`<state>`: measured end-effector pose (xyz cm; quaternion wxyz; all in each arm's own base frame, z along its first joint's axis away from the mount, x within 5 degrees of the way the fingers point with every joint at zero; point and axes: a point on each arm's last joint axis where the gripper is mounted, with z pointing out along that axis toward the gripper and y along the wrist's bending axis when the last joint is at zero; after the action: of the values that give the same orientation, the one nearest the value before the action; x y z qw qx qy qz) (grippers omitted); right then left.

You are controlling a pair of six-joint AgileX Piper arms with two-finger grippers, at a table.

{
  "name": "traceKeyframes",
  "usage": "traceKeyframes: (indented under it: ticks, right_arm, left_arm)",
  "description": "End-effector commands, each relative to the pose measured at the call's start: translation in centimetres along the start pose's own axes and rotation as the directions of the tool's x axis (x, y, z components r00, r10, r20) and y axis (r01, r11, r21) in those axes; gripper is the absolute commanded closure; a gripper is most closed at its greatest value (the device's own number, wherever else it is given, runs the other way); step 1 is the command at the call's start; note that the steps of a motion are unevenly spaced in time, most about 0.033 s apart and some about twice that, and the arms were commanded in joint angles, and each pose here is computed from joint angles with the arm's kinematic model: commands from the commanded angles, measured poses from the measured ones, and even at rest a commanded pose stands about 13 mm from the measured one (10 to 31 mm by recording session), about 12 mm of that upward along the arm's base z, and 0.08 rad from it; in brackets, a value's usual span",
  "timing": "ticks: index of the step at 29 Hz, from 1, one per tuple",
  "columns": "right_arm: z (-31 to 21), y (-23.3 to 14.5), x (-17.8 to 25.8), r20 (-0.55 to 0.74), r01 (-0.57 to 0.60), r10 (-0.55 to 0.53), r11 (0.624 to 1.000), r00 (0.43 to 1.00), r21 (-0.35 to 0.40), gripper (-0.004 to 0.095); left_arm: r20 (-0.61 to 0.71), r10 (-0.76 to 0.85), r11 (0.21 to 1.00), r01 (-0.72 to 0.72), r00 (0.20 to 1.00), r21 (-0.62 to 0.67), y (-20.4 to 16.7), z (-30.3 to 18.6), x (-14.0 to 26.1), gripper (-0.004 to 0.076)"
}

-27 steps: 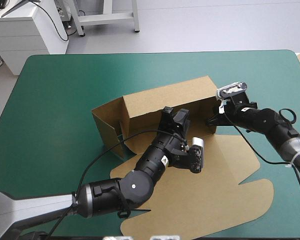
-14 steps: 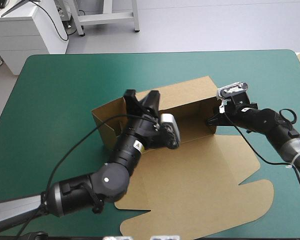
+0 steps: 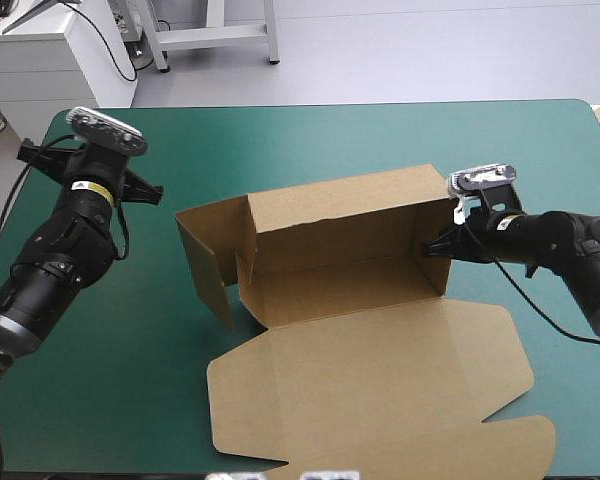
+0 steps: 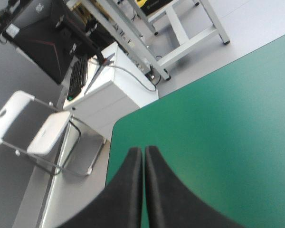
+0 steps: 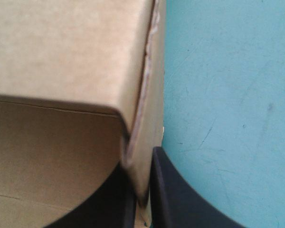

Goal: Fold the box

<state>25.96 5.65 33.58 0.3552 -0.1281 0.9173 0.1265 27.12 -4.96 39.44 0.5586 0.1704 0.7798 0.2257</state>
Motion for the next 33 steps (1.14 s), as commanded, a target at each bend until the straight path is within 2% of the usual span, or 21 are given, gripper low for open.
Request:
traceKeyframes:
  ticks: [1, 5, 10, 15, 23, 28, 33]
  right_arm:
    - [-3.0, 0.8, -1.8, 0.042, -0.033, 0.034, 0.999, 0.999, -0.021, 0.0908]
    - [-3.1, 0.9, -2.8, 0.004, -0.053, 0.053, 0.998, 0.999, -0.032, 0.0908]
    - [0.4, 0.2, -2.4, -0.129, -0.077, 0.071, 0.996, 0.989, -0.044, 0.0908]
    - [3.0, -0.5, -2.6, -0.176, -0.075, 0.066, 0.996, 0.982, -0.046, 0.0908]
    - [5.6, -1.3, -4.5, -0.175, -0.051, 0.043, 0.998, 0.984, -0.043, 0.0908]
    - [7.6, -2.0, -5.2, -0.173, -0.047, 0.041, 0.998, 0.984, -0.028, 0.0908]
    - [10.0, -2.8, -5.1, -0.199, -0.043, 0.041, 0.999, 0.979, -0.007, 0.0908]
  left_arm:
    - [0.036, -0.092, 0.995, 0.094, 0.995, -0.046, 2.7, -0.6, -0.3, 0.0724]
    - [-0.044, -0.173, 0.983, 0.17, 0.984, -0.062, 4.2, 0.0, 1.3, 0.0724]
    - [-0.142, -0.207, 0.978, 0.206, 0.968, -0.021, 4.4, 0.2, 2.5, 0.0724]
    - [-0.229, -0.271, 0.959, 0.283, 0.935, 0.02, 3.7, 0.0, 3.1, 0.0724]
    - [-0.347, -0.377, 0.889, 0.441, 0.859, 0.127, 2.1, -0.4, 3.5, 0.0724]
    - [-0.452, -0.408, 0.814, 0.54, 0.793, 0.212, 0.7, -0.9, 3.7, 0.0724]
    - [-0.517, -0.444, 0.745, 0.622, 0.732, 0.241, -0.1, -1.3, 3.7, 0.0725]
